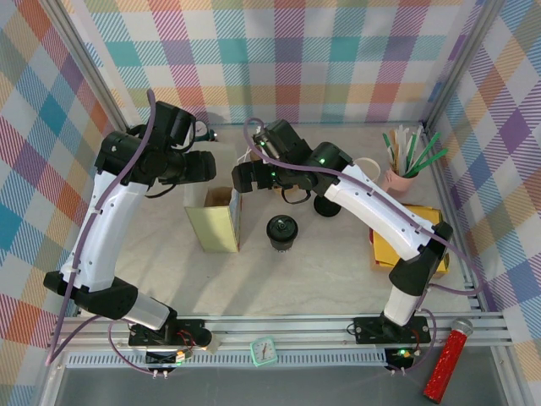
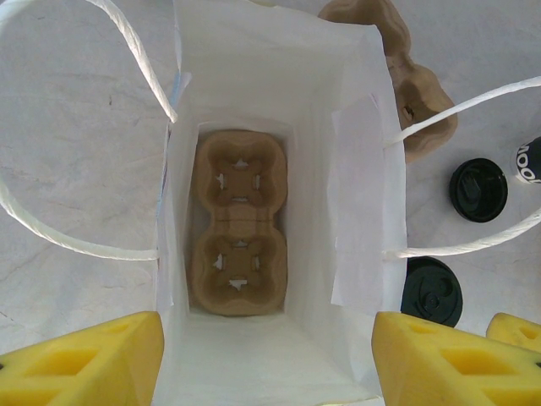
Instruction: Pack the takeout coffee
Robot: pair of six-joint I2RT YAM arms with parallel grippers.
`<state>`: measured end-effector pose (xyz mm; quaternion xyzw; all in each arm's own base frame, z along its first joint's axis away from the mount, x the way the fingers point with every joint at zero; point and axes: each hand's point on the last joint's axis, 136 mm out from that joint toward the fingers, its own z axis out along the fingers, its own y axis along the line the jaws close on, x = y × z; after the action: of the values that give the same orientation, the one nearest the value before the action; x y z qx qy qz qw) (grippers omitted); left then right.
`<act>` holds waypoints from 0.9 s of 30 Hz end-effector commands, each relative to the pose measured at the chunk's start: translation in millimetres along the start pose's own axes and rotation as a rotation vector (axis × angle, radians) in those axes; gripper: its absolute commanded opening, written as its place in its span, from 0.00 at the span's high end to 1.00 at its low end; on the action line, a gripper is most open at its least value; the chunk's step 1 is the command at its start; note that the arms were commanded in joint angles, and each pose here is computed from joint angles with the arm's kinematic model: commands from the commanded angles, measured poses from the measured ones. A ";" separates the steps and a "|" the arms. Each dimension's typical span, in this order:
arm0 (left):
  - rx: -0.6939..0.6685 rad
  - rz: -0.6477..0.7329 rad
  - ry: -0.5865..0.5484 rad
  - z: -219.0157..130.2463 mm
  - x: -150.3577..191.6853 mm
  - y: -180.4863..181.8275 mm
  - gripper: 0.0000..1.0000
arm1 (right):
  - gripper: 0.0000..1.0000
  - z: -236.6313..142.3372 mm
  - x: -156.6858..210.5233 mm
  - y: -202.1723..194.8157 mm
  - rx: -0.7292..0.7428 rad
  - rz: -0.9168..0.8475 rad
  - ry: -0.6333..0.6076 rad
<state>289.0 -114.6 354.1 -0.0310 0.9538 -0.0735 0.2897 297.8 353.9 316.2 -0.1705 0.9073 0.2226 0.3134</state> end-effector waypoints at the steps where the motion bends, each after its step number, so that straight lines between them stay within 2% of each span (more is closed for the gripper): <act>1: -0.022 0.011 0.028 2.7 7.1 2.0 0.34 | 0.01 -10.2 -7.3 -3.9 0.002 0.027 -0.036; 14: -0.023 0.014 0.007 -0.3 2.1 2.0 0.33 | 0.01 -9.9 -8.5 -5.5 0.007 0.040 -0.038; 20: 0.003 -0.005 -0.016 -2.0 -4.8 0.4 0.22 | 0.01 -12.5 -4.0 -25.8 0.021 0.134 -0.025; 21: 0.015 -0.014 -0.016 -1.9 -5.4 -0.5 0.15 | 0.01 -13.8 -2.8 -29.7 0.011 0.156 -0.023; 24: 0.053 -0.024 -0.021 -2.2 -5.5 -4.8 0.01 | 0.01 -16.8 6.3 -48.0 0.011 0.211 0.002; 27: 0.075 -0.031 -0.035 -3.9 -5.5 -6.3 0.00 | 0.01 -20.2 22.6 -65.4 0.040 0.220 0.047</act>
<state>294.9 -117.9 354.2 -0.0344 0.9508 -0.0895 0.2946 310.1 296.3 289.7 -0.0789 0.9324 0.2171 0.2779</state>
